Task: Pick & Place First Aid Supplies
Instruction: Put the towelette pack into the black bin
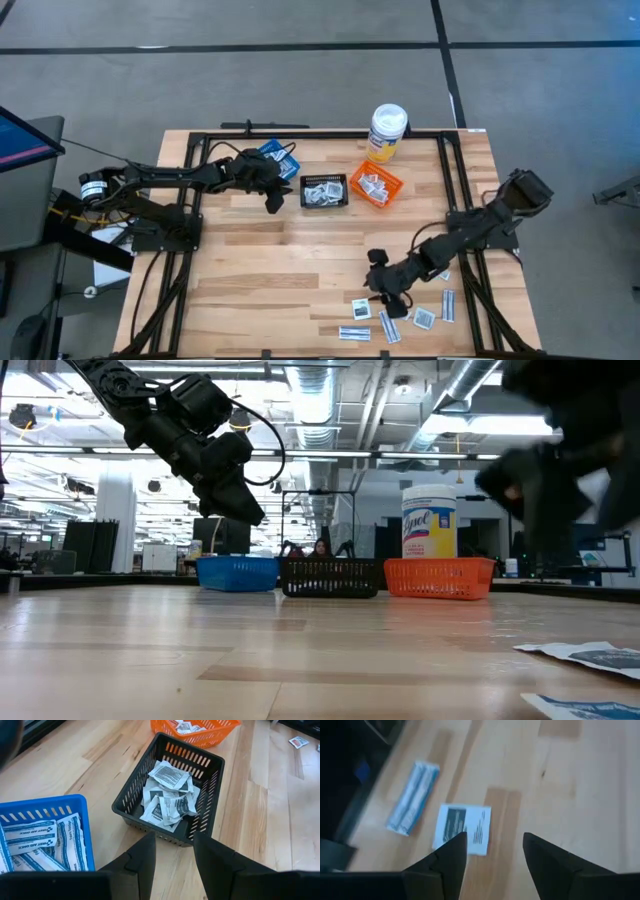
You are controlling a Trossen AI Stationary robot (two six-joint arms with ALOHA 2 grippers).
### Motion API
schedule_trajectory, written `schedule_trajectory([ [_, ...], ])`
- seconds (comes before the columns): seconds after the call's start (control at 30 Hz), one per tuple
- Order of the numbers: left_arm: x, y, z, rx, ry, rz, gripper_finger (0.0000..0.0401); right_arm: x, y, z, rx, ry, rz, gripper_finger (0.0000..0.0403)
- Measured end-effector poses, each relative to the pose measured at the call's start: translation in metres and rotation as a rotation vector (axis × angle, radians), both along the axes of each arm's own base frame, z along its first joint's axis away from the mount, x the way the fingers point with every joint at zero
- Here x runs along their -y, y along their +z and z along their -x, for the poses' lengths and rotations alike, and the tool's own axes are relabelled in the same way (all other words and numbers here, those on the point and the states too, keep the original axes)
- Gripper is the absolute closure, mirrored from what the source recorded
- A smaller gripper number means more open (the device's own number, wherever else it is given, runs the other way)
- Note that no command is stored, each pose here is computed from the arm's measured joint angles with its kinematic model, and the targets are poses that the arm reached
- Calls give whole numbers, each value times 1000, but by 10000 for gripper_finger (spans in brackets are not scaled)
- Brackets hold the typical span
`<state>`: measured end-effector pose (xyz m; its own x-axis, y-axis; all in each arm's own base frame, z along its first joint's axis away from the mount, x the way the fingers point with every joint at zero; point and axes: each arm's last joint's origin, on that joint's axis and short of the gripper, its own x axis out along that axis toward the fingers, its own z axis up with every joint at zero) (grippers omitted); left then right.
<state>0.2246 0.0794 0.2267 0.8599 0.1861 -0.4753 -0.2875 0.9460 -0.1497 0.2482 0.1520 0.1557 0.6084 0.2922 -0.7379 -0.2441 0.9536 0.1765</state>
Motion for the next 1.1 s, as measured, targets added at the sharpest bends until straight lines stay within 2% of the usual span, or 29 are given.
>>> schedule_trajectory([
  [0.23, 0, 0, 0, 1, 1, 2, 270, -6, -31, -12, -18, 1, 13, 225],
  [0.47, 0, 0, 0, 0, 0, 1, 270, -19, -53, -16, -12, 53, 2, 238],
  [0.67, 0, 0, 0, 0, -1, -1, 270, -29, -68, -7, 0, 149, 165, 240],
  [0.77, 0, 0, 0, -1, 0, -1, 270, -32, -72, -5, 3, 158, 202, 248],
  [0.87, 0, 0, 0, -1, 0, -1, 270, -32, -73, -5, -5, 162, 202, 276],
  [1.1, 0, 0, 0, -1, 0, -1, 270, -28, -72, -8, -16, 165, 176, 388],
])
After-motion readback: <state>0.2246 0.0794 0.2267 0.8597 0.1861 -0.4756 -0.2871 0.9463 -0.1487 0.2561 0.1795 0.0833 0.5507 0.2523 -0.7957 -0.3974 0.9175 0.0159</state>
